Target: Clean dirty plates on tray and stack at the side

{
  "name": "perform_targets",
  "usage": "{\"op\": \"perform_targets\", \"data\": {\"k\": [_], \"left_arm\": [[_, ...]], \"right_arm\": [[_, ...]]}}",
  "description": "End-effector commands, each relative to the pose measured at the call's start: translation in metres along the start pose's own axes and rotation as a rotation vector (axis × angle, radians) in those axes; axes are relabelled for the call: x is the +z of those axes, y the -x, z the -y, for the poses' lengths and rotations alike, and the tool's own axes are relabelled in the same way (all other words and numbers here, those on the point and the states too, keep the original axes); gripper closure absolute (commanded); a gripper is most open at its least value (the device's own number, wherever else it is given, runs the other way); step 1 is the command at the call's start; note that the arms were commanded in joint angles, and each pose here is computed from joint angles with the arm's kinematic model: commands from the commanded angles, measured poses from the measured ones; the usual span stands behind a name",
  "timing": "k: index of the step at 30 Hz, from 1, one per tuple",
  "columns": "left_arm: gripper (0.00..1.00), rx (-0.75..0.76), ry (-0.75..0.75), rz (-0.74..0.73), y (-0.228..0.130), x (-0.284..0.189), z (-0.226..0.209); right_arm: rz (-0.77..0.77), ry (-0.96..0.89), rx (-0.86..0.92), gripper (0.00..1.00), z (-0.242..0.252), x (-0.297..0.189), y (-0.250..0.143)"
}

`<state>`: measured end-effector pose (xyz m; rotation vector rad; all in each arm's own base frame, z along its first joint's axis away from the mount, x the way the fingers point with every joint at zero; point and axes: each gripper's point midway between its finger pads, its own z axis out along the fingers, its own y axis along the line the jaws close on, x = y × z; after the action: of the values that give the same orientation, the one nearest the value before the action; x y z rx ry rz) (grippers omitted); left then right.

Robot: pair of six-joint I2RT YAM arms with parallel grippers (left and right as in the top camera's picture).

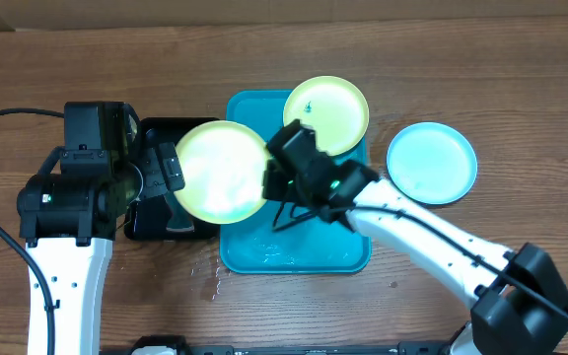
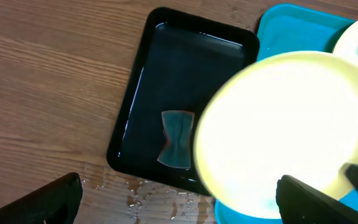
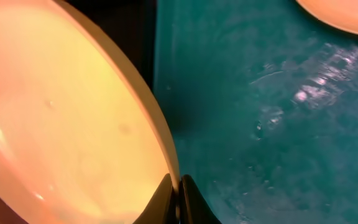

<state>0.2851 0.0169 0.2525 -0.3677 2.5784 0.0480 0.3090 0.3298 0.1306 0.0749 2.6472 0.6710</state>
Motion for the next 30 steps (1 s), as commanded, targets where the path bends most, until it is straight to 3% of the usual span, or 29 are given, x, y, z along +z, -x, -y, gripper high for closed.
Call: {"op": "perform_targets", "data": {"k": [1,9,17,30], "left_arm": [[0.00,-0.020,0.007,0.013,0.004,-0.003,-0.002],[0.00,-0.020,0.007,0.013,0.004,-0.002,-0.002],[0.00,-0.020,0.007,0.013,0.004,-0.003,-0.002],[0.00,-0.020,0.007,0.013,0.004,-0.003,-0.002]], "right_arm": [[0.130,0.002,-0.002,0.96,-0.022,0.002,0.013],[0.205,0.051,-0.026,0.96,-0.045,0.044,0.013],[0.403,0.038,-0.064,0.96,-0.050,0.046,0.049],[0.570,0.007,-0.241,0.96,-0.060,0.054,0.075]]}}
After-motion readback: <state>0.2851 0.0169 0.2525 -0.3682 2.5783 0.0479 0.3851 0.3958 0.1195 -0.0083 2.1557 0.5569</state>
